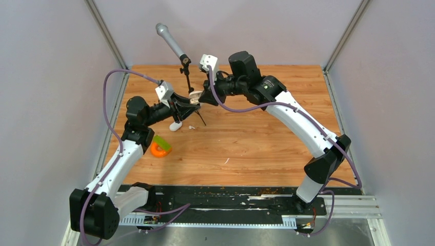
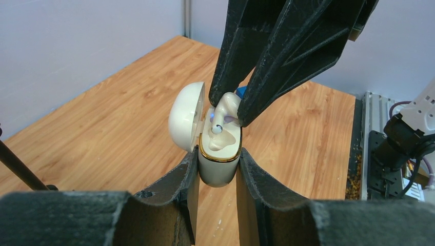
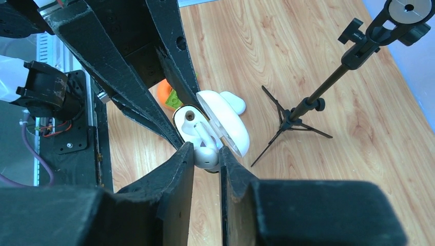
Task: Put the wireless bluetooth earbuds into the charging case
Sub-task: Adjust the earbud with the charging case.
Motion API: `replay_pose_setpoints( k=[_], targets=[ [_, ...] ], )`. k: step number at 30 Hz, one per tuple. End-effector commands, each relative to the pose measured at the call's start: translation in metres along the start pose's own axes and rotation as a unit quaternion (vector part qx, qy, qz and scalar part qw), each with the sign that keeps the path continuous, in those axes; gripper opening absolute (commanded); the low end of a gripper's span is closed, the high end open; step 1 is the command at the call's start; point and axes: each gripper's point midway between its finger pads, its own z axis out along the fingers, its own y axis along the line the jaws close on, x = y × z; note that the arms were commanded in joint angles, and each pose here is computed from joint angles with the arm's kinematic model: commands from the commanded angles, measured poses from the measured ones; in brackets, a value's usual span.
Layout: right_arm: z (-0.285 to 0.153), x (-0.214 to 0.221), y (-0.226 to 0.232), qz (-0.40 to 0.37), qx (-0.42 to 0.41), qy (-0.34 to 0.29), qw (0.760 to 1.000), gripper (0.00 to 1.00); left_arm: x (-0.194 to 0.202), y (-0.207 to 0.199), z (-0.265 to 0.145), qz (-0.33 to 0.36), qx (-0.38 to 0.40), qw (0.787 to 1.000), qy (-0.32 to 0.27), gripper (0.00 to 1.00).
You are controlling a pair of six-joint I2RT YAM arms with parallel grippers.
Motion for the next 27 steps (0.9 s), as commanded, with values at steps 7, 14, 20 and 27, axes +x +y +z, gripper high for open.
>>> replay_pose_setpoints(
  k=[7,14,20,27],
  targets=[
    [-0.024,-0.031,0.008,-0.137,0.001,-0.028,0.99,0.01,-0.001,-0.001,-0.001,0.014,-0.002,1.0,-0.004,0.06],
    [-0.031,-0.03,0.017,-0.267,-0.017,-0.011,0.963,0.0,0.014,-0.005,-0.004,0.018,0.014,0.999,0.025,0.06],
    [-0.034,-0.027,0.03,-0.402,-0.04,0.006,0.915,0.0,0.023,-0.007,-0.005,0.02,0.02,0.999,0.042,0.06],
    [-0.034,-0.024,0.025,-0.535,-0.054,0.03,0.843,0.0,0.029,-0.016,-0.005,0.025,0.041,0.997,0.062,0.06]
  ],
)
